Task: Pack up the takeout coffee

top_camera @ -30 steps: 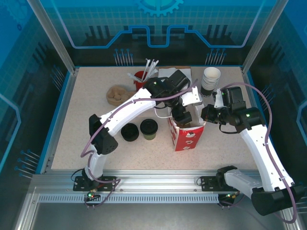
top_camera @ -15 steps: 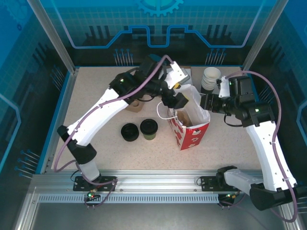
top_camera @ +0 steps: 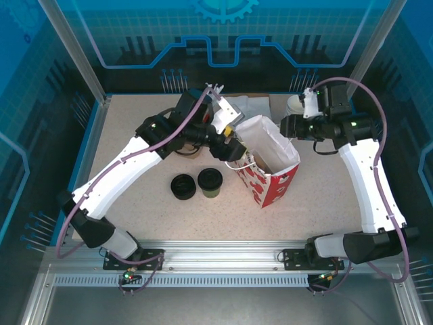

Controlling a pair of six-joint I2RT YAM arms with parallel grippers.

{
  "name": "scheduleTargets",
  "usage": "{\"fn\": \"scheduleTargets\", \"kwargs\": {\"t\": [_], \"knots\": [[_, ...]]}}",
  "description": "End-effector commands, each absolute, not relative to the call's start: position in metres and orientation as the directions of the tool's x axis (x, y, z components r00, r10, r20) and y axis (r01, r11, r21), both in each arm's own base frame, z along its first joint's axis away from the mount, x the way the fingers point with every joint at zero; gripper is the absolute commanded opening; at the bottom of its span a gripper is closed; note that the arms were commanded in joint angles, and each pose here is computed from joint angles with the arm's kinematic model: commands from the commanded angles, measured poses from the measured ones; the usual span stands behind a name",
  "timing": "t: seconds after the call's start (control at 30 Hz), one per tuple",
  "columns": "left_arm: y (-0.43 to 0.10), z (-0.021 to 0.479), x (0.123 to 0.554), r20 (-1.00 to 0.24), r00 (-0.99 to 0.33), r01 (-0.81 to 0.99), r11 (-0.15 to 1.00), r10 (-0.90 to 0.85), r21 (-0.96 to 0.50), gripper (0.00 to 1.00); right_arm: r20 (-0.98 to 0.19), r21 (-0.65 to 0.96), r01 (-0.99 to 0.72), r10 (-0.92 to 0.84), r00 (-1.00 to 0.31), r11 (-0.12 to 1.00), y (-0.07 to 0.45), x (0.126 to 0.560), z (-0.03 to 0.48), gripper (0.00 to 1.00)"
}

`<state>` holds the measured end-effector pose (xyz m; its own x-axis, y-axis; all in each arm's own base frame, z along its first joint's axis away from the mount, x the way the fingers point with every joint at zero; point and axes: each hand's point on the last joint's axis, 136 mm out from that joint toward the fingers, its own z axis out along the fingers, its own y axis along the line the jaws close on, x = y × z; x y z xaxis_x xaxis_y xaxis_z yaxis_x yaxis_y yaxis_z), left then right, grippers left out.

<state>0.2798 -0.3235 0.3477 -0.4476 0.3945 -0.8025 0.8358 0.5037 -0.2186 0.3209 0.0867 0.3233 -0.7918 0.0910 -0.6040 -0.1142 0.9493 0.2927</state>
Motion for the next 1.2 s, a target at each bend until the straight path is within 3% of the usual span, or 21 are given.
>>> {"fn": "scheduleTargets", "kwargs": {"t": [0.0, 0.17, 0.33, 0.53, 0.8, 1.0, 1.17], "knots": [[-0.320, 0.363, 0.273, -0.829, -0.438, 0.841, 0.485, 0.348, -0.241, 0.79, -0.566, 0.241, -0.047, 0.101, -0.818, 0.969, 0.064, 0.299, 0.329, 0.59], [-0.318, 0.356, 0.274, -0.820, -0.448, 0.837, 0.490, 0.356, -0.245, 0.79, -0.490, 0.199, 0.003, 0.102, -0.865, 0.980, 0.052, 0.276, 0.313, 0.63], [-0.322, 0.354, 0.273, -0.817, -0.454, 0.841, 0.475, 0.356, -0.261, 0.79, -0.556, 0.229, -0.054, 0.085, -0.827, 0.972, 0.058, 0.274, 0.329, 0.63], [-0.324, 0.356, 0.272, -0.816, -0.456, 0.844, 0.461, 0.354, -0.272, 0.79, -0.586, 0.218, -0.252, -0.080, -0.806, 0.943, 0.095, 0.314, 0.333, 0.63], [-0.319, 0.354, 0.266, -0.809, -0.464, 0.842, 0.464, 0.362, -0.275, 0.79, -0.497, 0.173, -0.294, -0.174, -0.850, 0.940, 0.107, 0.375, 0.295, 0.65], [-0.317, 0.351, 0.265, -0.804, -0.469, 0.840, 0.467, 0.367, -0.277, 0.79, -0.433, 0.193, -0.365, -0.254, -0.865, 0.911, 0.124, 0.395, 0.269, 0.65], [-0.316, 0.351, 0.264, -0.803, -0.470, 0.839, 0.467, 0.366, -0.278, 0.80, -0.374, 0.245, -0.387, -0.282, -0.884, 0.889, 0.135, 0.391, 0.251, 0.58]]}}
